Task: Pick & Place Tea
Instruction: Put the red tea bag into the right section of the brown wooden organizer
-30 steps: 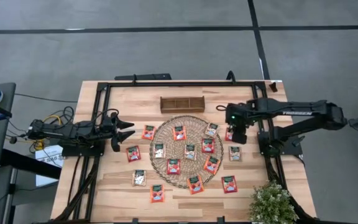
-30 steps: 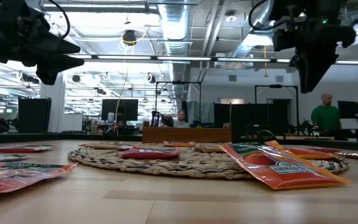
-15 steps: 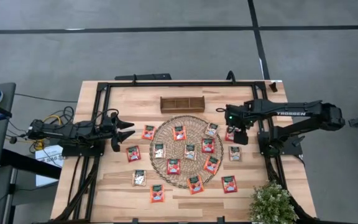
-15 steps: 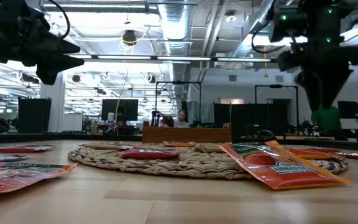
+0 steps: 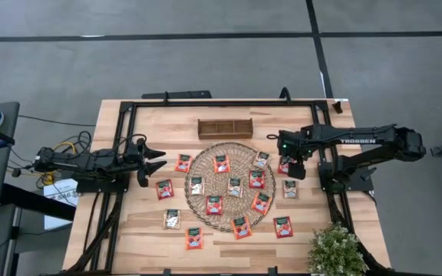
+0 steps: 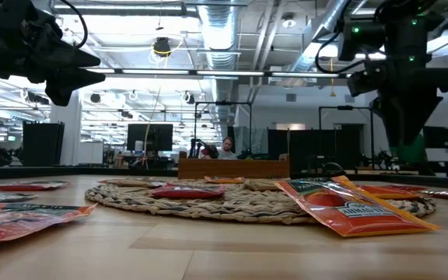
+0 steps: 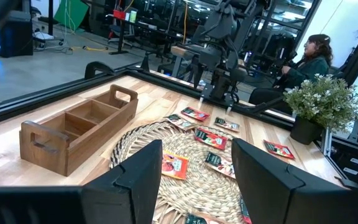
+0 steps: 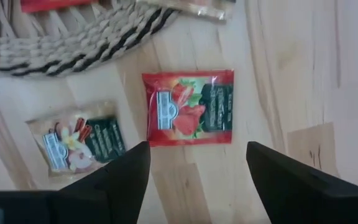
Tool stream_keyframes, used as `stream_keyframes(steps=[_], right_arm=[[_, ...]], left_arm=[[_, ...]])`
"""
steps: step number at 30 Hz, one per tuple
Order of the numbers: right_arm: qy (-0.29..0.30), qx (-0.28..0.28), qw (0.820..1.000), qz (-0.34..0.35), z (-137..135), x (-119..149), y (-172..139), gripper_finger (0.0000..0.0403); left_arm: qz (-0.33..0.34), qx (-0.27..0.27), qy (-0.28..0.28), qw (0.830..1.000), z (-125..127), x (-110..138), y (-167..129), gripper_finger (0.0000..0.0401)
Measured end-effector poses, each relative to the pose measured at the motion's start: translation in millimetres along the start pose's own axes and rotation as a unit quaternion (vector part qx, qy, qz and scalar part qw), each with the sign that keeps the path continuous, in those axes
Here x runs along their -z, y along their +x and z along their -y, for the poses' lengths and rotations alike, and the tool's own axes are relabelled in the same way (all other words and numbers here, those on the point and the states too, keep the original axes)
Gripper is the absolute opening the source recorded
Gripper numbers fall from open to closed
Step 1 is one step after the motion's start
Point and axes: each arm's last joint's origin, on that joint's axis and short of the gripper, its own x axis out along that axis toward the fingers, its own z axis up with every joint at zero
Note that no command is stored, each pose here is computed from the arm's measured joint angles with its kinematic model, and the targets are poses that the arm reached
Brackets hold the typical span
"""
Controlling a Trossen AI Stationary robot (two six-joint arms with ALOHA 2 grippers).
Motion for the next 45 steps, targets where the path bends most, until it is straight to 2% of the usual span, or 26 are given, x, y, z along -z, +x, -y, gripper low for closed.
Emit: stream_keyframes(steps=[7, 13, 23, 32, 38, 45], right_arm=[[0.041, -0.01, 0.998, 0.05, 5.6, -9.4, -0.5, 0.026], [0.054, -0.011, 0.998, 0.019, 10.6, -13.7, 10.3, 0.026], [0.056, -0.014, 0.996, -0.07, 13.9, -23.9, 45.0, 0.026], [0.053, -0.018, 0.994, -0.09, 19.8, -35.6, 72.6, 0.026], [0.071, -0.033, 0.993, -0.088, 28.8, -34.7, 73.4, 0.026], [0.09, -0.033, 0.993, -0.062, 32.1, -28.3, 55.0, 0.026]], left_arm=[[0.0, 0.0, 0.0, 1.0, 0.0, 0.0, 0.0, 0.0185], [0.0, 0.0, 0.0, 1.0, 0.0, 0.0, 0.0, 0.0185], [0.0, 0.0, 0.0, 1.0, 0.0, 0.0, 0.0, 0.0185], [0.0, 0.0, -0.002, 1.0, 0.0, 0.0, 0.0, 0.0185], [0.0, 0.0, -0.003, 1.0, 0.0, 0.0, 0.0, 0.0185], [0.0, 0.0, -0.003, 1.0, 0.0, 0.0, 0.0, 0.0185]])
